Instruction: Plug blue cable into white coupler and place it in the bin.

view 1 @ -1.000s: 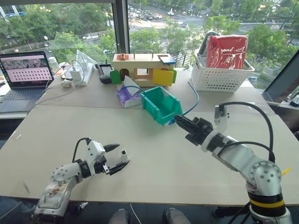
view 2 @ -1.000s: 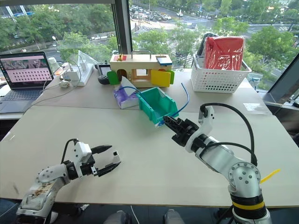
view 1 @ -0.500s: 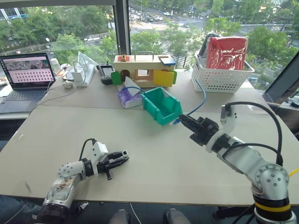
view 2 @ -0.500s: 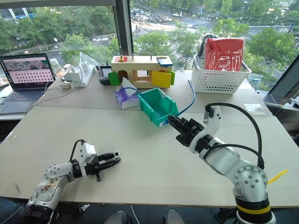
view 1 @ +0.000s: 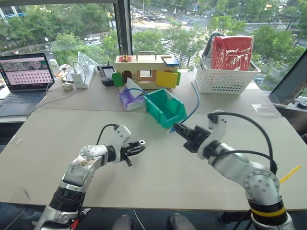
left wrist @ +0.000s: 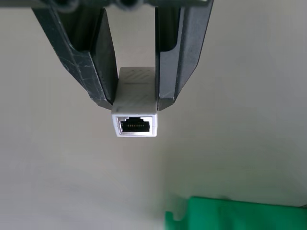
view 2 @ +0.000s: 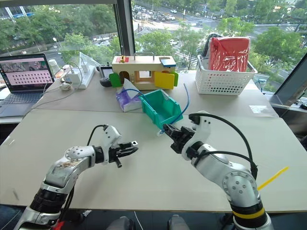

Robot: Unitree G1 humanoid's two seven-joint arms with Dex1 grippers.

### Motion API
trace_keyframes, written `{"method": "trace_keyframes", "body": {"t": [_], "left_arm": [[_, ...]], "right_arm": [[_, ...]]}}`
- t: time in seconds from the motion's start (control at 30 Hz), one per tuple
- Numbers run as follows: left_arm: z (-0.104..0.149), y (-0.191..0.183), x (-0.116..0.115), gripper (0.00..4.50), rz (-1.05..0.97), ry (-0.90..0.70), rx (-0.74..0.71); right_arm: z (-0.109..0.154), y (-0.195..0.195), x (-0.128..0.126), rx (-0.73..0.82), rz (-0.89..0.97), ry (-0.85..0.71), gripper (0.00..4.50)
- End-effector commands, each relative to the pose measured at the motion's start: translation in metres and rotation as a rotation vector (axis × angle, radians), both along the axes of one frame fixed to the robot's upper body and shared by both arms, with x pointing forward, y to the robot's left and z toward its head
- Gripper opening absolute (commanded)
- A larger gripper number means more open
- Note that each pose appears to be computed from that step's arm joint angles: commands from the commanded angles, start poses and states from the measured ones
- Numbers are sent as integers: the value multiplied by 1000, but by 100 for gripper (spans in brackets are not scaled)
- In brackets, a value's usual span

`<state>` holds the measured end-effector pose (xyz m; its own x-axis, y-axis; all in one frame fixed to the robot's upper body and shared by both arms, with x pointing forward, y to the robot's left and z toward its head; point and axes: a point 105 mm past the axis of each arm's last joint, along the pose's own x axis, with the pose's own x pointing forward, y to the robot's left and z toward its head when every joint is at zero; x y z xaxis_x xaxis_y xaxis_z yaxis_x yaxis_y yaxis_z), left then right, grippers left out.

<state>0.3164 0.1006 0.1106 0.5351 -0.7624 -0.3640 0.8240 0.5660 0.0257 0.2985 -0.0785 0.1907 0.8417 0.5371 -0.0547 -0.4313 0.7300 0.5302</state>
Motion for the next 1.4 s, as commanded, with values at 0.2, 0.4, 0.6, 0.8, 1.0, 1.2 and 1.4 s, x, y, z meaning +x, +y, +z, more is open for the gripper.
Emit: {"method": "trace_keyframes", "body": {"t": [0.2, 0.4, 0.6, 0.8, 1.0, 1.2, 1.4], "left_arm": [[0, -30, -20, 62, -45, 145, -21], [-3, -45, -24, 62, -32, 202, -48], [-5, -47, -27, 62, -24, 217, -33], [-6, -50, -29, 62, -25, 229, -30], [-4, -52, -30, 62, -33, 231, -30], [-5, -53, -31, 62, -38, 230, -27], [-5, -54, -32, 62, -48, 226, -18]], "right_arm": [[-12, 12, 8, -88, 12, -14, 0], [-36, 20, 2, -111, 68, 76, 0], [-49, 23, -6, -120, 104, 137, 0], [-52, 26, -9, -130, 121, 152, 0], [-53, 29, -11, -130, 143, 157, 0], [-53, 29, -16, -131, 155, 165, 0], [-57, 25, -20, -170, 161, 180, 0]]}}
